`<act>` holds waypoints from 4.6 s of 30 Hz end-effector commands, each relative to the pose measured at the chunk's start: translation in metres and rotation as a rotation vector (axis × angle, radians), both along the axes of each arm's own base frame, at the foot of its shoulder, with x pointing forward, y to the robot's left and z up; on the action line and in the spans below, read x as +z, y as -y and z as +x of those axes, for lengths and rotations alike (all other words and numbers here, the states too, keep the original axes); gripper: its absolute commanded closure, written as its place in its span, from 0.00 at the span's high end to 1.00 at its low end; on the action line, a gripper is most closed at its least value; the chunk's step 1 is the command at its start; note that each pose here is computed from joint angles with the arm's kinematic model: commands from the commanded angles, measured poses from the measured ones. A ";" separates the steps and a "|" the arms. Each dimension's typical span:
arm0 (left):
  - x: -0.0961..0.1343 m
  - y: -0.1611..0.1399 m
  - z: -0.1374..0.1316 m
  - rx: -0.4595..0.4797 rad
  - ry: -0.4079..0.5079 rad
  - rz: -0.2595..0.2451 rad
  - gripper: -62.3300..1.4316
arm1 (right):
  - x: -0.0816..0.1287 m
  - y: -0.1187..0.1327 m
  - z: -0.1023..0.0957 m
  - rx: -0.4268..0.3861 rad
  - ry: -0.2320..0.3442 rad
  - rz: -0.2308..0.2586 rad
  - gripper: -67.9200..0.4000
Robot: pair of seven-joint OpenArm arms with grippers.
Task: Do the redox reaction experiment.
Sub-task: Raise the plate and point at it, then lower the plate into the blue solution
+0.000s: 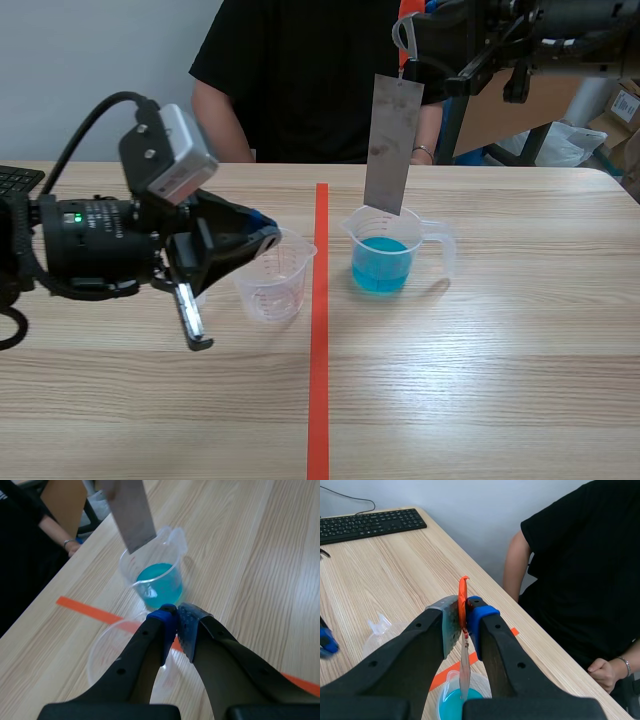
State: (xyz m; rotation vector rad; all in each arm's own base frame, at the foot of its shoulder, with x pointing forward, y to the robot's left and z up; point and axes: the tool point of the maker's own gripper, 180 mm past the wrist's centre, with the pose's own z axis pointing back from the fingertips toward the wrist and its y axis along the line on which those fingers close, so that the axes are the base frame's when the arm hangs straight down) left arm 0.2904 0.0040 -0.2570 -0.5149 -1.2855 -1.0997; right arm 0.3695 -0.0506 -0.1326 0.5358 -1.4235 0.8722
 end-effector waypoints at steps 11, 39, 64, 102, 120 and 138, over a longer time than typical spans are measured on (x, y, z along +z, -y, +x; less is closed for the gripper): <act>0.001 0.051 0.041 0.035 0.070 -0.022 0.10 | 0.020 0.005 0.002 -0.001 0.055 0.022 0.03; -0.020 0.075 0.101 0.094 0.081 -0.023 0.10 | 0.020 0.005 0.002 -0.001 0.055 0.022 0.03; -0.025 0.071 0.107 0.136 0.086 -0.026 0.10 | 0.020 0.005 0.002 -0.001 0.055 0.021 0.03; -0.017 0.022 0.101 0.181 0.096 -0.032 0.10 | 0.020 0.005 0.002 -0.002 0.054 0.020 0.03; -0.052 -0.172 -0.013 0.338 -0.222 0.166 0.10 | 0.019 0.005 0.002 -0.003 0.055 0.016 0.03; -0.135 -0.252 -0.132 0.710 -0.505 0.222 0.10 | 0.010 0.007 0.001 -0.016 0.067 0.003 0.03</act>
